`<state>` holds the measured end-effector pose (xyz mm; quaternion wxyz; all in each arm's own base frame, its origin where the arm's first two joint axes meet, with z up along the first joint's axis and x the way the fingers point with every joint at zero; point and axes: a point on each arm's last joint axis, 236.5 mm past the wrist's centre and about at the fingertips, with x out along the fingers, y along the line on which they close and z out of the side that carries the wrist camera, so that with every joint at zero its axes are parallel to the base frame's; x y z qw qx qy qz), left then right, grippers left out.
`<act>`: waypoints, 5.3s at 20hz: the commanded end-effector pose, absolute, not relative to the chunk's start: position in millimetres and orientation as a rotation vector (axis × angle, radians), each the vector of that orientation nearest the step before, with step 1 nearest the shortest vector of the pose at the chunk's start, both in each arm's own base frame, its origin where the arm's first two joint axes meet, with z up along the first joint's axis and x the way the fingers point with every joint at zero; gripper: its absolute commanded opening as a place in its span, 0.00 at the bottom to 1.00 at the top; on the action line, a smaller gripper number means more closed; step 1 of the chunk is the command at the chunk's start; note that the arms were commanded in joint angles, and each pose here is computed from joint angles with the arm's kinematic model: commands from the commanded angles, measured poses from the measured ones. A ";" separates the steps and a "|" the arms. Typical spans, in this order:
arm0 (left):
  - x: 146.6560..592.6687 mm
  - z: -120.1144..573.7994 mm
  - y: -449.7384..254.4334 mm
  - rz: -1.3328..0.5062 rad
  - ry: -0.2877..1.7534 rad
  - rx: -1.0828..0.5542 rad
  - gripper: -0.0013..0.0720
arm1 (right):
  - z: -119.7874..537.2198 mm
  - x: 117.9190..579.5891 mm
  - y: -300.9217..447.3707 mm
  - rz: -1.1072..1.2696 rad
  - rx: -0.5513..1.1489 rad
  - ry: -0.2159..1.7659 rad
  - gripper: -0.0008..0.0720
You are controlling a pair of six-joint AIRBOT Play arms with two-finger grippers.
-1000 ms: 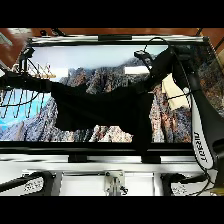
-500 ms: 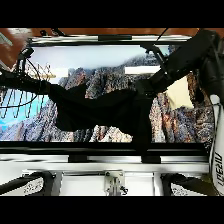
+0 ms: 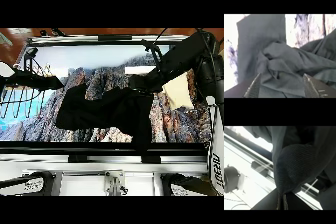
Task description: Fold the shirts.
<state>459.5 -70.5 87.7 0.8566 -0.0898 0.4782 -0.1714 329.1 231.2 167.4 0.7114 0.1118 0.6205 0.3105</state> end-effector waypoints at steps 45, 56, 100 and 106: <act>372.3 -81.1 106.8 0.154 1.405 0.056 0.66 | 150.1 345.5 207.0 0.450 0.293 1.408 0.12; 382.1 -89.0 103.7 0.145 1.378 0.031 0.35 | 151.0 348.5 207.8 0.462 0.284 1.390 0.12; 202.2 112.7 -102.2 -0.675 1.003 0.920 0.10 | 183.1 403.7 134.9 0.360 0.202 1.164 0.12; 223.8 104.5 -119.7 -0.691 0.944 0.937 0.10 | 212.6 404.8 146.8 0.397 0.182 1.087 0.12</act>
